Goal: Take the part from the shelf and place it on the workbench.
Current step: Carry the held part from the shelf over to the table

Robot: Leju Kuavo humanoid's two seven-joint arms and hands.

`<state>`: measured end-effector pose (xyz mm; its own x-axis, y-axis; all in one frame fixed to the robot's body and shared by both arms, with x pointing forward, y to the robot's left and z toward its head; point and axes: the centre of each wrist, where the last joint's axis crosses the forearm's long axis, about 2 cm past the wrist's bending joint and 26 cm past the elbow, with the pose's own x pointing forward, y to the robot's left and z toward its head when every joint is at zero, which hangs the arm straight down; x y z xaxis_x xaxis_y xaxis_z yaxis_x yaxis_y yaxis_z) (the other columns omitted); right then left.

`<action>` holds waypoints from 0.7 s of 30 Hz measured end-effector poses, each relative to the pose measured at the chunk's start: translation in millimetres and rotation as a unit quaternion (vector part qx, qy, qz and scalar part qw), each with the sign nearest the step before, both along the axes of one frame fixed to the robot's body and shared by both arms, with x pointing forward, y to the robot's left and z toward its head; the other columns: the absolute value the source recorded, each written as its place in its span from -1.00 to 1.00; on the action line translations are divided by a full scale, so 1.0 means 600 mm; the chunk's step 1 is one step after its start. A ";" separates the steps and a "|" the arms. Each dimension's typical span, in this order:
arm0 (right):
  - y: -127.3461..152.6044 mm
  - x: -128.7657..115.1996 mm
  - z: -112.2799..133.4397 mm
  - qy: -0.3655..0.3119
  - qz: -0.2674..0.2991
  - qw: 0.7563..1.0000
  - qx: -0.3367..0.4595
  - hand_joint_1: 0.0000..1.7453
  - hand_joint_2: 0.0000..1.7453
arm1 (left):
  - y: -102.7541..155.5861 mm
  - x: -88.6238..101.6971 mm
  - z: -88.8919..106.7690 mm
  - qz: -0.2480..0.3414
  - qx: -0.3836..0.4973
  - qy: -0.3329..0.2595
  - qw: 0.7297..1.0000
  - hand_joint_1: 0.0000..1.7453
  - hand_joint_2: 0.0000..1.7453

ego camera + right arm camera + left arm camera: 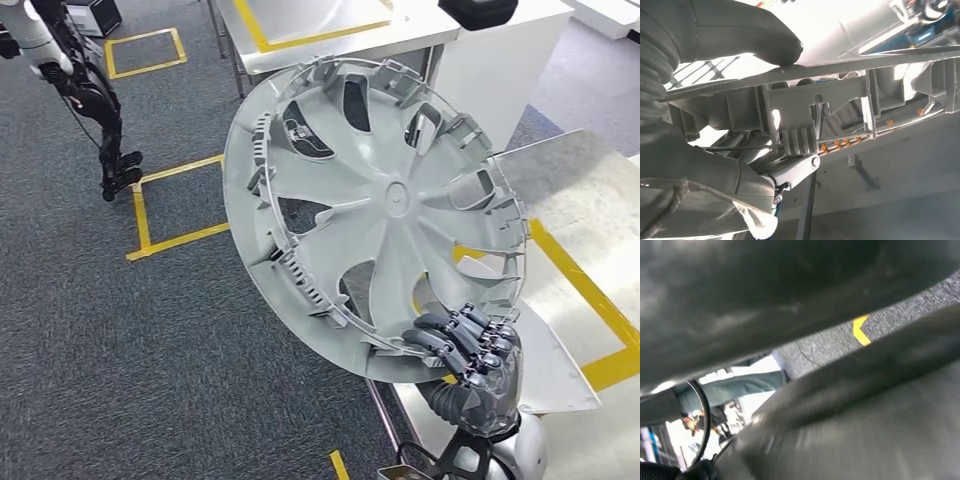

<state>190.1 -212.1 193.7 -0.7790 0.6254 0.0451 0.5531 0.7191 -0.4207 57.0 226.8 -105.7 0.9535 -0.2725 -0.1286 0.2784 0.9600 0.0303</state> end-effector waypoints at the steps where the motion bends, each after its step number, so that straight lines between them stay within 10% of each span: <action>1: 0.000 0.000 0.000 0.000 0.000 1.000 0.000 1.00 1.00 | 0.000 -0.001 0.000 0.000 0.000 0.000 1.000 -1.00 -1.00; 21: -0.004 0.002 0.002 -0.005 -0.001 1.000 -0.005 1.00 1.00 | -0.007 -0.003 0.000 0.000 -0.007 -0.003 1.000 -1.00 -1.00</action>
<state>191.5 -214.2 195.0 -0.7778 0.6278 0.0313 0.5588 0.7134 -0.4227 55.1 222.9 -105.5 0.9541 -0.2750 -0.1186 0.2792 0.9600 0.0195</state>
